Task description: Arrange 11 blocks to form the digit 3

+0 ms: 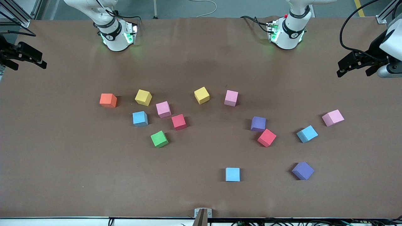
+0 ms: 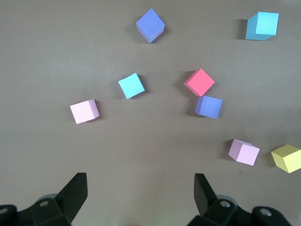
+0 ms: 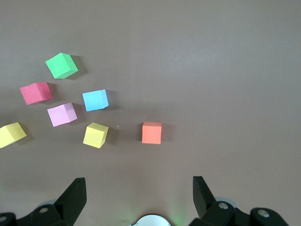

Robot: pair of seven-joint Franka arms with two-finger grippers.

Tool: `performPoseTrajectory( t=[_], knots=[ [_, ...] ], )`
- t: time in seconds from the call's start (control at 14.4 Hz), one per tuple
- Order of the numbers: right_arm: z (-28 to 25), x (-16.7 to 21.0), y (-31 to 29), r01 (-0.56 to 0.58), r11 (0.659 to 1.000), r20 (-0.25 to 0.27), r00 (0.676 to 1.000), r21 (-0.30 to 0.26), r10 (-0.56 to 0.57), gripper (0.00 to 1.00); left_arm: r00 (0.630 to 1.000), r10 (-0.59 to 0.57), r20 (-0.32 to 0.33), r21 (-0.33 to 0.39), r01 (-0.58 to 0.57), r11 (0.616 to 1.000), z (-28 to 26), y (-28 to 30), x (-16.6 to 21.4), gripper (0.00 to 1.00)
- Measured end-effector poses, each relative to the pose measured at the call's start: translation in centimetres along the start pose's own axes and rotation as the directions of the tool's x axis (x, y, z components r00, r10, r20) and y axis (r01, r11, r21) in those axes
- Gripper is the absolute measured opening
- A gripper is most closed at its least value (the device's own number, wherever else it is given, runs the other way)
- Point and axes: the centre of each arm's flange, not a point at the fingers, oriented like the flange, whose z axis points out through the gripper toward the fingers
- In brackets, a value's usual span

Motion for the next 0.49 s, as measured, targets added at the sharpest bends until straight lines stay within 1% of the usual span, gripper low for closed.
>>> performPoseTrajectory(
  t=[0.14,0.49],
  knots=[
    [-0.05,0.04,0.03,0.009,1.000,-0.004,1.000,-0.005,-0.009,1.00,1.000,-0.001,0.000,0.003,0.001,1.000,0.02,-0.06,0.02,1.00],
    [-0.03,0.02,0.05,0.010,1.000,-0.002,1.000,-0.006,-0.010,1.00,1.000,0.004,-0.006,0.041,-0.003,0.999,-0.02,-0.19,0.30,1.00]
  ],
)
